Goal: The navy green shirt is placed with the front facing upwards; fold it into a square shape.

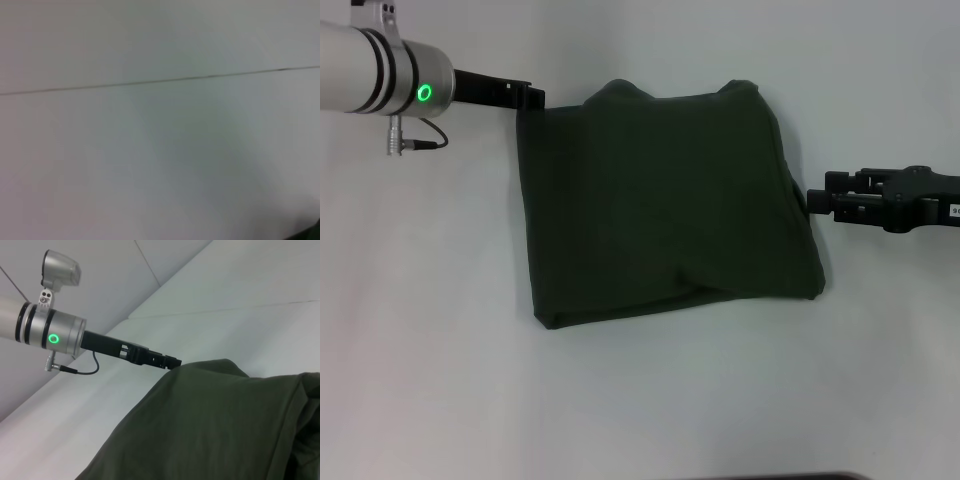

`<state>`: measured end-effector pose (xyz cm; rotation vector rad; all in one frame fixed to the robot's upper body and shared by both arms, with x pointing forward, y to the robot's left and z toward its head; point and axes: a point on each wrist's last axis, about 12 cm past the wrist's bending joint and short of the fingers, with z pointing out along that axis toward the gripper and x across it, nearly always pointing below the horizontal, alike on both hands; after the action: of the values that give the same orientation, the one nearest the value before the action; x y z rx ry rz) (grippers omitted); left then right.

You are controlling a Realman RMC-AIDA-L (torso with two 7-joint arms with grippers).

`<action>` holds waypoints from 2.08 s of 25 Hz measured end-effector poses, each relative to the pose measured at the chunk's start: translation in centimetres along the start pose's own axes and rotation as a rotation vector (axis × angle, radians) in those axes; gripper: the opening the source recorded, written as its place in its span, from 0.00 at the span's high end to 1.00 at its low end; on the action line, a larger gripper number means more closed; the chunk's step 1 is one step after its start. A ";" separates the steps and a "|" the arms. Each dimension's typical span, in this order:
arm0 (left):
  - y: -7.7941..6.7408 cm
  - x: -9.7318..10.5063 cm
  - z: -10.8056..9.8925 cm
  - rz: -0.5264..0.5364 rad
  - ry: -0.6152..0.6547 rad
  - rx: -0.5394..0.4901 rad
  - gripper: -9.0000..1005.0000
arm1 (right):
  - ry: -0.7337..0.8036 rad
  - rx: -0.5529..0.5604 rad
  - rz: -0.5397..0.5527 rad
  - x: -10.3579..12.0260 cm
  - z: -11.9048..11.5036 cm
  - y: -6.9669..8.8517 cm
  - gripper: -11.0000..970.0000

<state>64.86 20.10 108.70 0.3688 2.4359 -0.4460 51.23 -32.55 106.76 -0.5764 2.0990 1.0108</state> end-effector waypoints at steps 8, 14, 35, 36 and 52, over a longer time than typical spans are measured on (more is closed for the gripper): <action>-0.1 0.1 0.2 0.001 0.010 0.002 0.58 | 0.001 0.001 -0.004 -0.1 0.1 0.0 0.38; -0.3 0.2 0.2 0.014 0.020 0.008 0.62 | 0.002 0.001 -0.005 -0.1 0.1 0.0 0.38; -0.7 -0.7 -0.1 0.053 0.013 0.001 0.96 | -0.001 0.001 -0.001 -0.1 0.1 0.0 0.38; -0.5 -0.7 -0.2 0.049 0.012 -0.001 0.96 | 0.000 0.001 -0.001 -0.1 0.1 0.0 0.38; 1.1 0.1 -1.2 -0.029 -0.014 -0.029 0.96 | 0.001 0.002 -0.010 -0.5 0.3 -0.1 0.38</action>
<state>64.55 21.64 109.29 0.3168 2.4340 -0.4236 51.78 -32.32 106.99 -0.5863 2.0958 1.0029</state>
